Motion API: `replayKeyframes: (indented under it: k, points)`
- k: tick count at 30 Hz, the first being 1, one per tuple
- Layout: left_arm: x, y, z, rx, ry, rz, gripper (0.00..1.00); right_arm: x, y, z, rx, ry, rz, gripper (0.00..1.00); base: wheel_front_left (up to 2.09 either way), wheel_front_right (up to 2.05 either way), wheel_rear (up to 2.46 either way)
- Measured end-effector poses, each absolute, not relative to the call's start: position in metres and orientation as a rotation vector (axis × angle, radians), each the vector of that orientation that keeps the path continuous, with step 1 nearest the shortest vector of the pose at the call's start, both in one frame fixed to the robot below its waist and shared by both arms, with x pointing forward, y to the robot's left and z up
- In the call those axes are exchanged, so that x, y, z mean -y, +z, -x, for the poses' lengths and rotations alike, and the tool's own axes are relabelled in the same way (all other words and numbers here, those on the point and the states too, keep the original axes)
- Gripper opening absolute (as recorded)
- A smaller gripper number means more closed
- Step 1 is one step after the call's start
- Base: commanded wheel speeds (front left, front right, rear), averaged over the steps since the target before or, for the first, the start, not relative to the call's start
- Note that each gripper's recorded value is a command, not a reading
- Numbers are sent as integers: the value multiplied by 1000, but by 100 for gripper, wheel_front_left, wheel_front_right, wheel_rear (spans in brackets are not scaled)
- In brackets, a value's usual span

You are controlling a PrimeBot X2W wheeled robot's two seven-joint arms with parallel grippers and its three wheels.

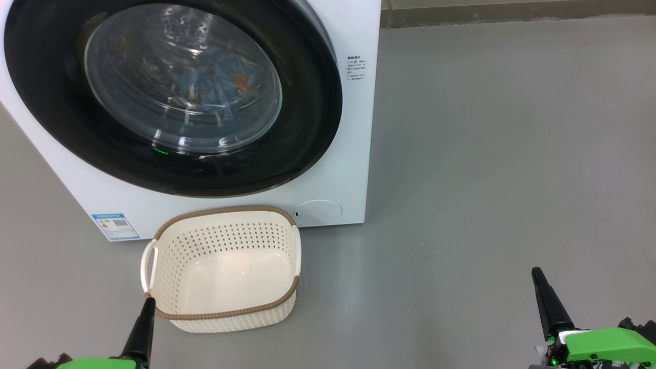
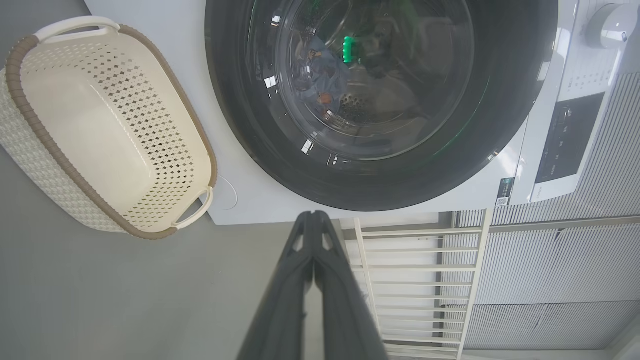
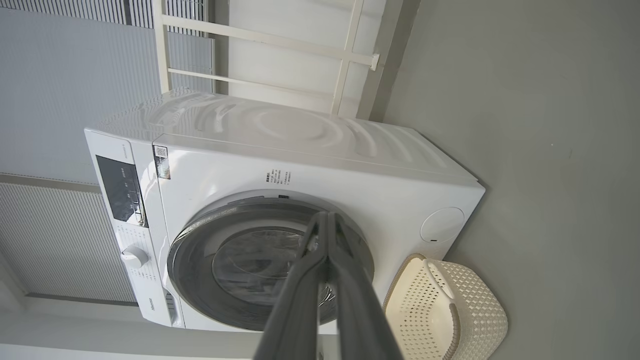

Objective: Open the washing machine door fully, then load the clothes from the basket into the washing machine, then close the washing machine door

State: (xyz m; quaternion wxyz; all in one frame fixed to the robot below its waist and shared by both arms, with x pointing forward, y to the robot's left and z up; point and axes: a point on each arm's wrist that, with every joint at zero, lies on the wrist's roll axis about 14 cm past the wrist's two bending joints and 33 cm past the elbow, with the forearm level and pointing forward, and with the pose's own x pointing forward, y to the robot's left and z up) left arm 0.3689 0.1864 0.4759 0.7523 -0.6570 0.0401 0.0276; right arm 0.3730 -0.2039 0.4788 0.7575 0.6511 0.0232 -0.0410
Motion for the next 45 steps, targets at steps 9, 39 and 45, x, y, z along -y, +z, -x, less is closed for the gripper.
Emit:
replayKeyframes:
  k: [9,39,45]
  points:
    - [-185,481,-374,-82,45,1521,0,205,479,-373,-46,-88,-1515,0,0,0,0]
    - [-186,484,-377,-75,35,1587,0,207,484,-377,-31,-79,-1576,0,0,0,0]
    - [-186,484,-377,-73,36,1588,0,208,484,-377,-29,-81,-1577,0,0,0,0]
